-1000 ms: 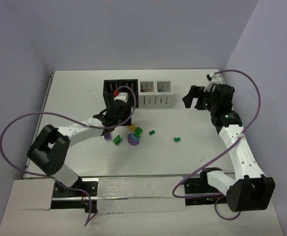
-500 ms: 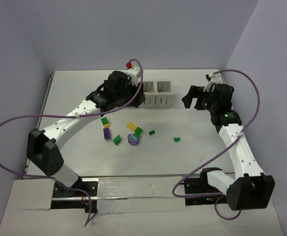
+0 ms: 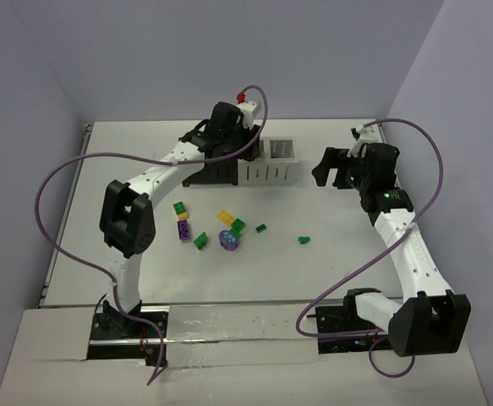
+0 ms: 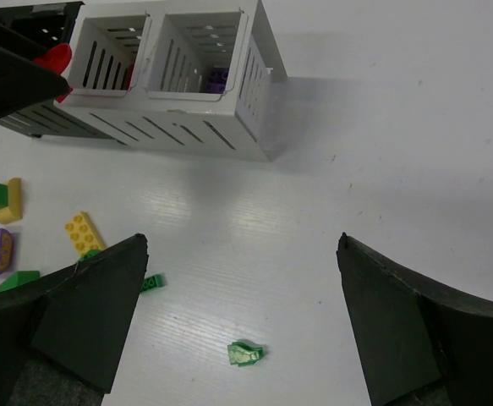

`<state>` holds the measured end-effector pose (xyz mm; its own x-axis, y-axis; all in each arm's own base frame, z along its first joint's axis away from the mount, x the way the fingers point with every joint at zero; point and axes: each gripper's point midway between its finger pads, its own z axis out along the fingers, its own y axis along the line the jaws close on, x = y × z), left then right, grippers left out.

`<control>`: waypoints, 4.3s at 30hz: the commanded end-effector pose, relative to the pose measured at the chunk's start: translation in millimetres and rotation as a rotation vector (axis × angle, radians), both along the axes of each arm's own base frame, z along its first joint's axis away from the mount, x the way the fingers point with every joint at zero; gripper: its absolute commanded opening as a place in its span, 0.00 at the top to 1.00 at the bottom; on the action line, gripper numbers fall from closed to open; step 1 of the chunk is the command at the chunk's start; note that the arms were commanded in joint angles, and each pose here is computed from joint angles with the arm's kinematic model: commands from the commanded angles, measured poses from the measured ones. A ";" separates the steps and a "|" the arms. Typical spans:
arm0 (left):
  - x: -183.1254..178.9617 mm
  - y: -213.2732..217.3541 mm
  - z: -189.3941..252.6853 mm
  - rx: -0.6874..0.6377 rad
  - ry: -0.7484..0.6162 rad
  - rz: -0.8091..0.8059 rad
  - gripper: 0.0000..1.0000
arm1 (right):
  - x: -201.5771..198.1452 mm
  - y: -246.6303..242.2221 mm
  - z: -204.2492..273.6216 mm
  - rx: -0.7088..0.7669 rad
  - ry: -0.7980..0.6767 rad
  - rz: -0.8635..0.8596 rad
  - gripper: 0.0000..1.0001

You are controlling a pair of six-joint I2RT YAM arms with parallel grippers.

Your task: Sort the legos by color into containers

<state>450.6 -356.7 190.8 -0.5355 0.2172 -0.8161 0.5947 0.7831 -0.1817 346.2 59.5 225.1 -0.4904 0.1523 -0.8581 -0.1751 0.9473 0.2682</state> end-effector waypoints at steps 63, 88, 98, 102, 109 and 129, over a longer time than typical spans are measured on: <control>-160.2 212.8 -132.5 0.193 0.554 0.515 0.23 | -4.6 18.1 0.3 -0.086 -0.017 0.049 0.00; -119.2 160.6 15.0 0.050 0.071 0.252 1.00 | -7.8 16.1 0.7 -0.106 -0.036 0.053 0.00; -19.4 24.2 135.2 -0.207 -0.388 -0.032 1.00 | 1.2 10.8 5.1 -0.112 -0.034 0.015 0.00; -0.9 -18.4 147.2 -0.315 -0.501 -0.114 1.00 | 3.9 5.0 4.8 -0.126 -0.032 -0.011 0.00; 20.4 -72.1 124.6 -0.350 -0.549 -0.193 1.00 | 6.4 -7.0 3.3 -0.131 -0.026 -0.056 0.00; 51.0 -106.3 38.7 -0.297 -0.464 -0.138 0.80 | 9.4 -10.1 11.8 -0.133 -0.041 -0.051 0.00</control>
<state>496.9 -452.7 211.0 -0.1300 0.0327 -0.9910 0.7561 0.6498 -0.0778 347.0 51.8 214.9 -0.4969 0.0656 -0.8653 -0.1272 0.9809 0.1474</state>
